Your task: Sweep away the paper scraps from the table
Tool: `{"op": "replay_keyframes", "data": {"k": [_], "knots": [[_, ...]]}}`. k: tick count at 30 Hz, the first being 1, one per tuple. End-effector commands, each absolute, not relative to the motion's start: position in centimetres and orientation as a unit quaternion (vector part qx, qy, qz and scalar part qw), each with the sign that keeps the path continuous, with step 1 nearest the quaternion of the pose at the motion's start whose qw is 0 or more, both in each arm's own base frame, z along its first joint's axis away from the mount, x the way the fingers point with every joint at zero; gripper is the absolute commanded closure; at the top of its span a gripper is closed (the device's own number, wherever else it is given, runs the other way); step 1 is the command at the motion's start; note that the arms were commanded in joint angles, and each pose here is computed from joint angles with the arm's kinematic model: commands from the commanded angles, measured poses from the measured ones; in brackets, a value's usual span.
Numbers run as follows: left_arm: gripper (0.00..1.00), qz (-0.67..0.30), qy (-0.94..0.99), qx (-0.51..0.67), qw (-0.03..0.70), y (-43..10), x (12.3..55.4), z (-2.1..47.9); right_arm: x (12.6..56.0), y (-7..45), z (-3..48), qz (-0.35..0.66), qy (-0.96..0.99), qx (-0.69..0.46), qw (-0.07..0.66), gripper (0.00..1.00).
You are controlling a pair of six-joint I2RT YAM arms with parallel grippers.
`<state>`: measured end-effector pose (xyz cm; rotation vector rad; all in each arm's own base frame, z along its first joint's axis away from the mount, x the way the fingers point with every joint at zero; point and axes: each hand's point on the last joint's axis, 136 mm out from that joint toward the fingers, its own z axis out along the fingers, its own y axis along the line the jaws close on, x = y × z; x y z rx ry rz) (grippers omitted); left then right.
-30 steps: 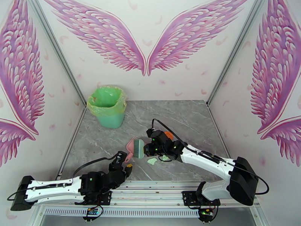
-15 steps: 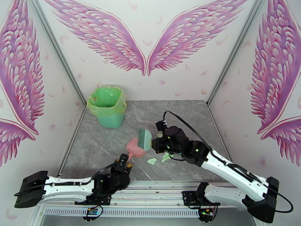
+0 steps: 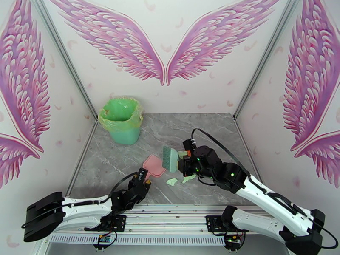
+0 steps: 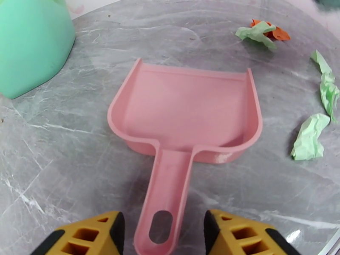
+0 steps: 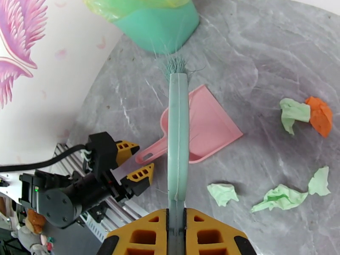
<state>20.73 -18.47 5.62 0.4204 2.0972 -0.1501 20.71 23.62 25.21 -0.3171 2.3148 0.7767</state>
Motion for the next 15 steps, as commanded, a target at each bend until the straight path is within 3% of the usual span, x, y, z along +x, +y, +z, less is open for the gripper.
{"op": "replay_keyframes", "data": {"k": [1,15], "knots": [[0.43,-0.095,0.859,0.19,0.466,-19.7,20.9,5.3,20.9,22.7,25.0,0.284,0.887,-0.119,0.344,1.0],[0.43,-0.085,0.871,0.194,0.443,-19.7,22.8,3.9,20.6,21.7,24.2,0.278,0.89,-0.114,0.342,1.0]]}}
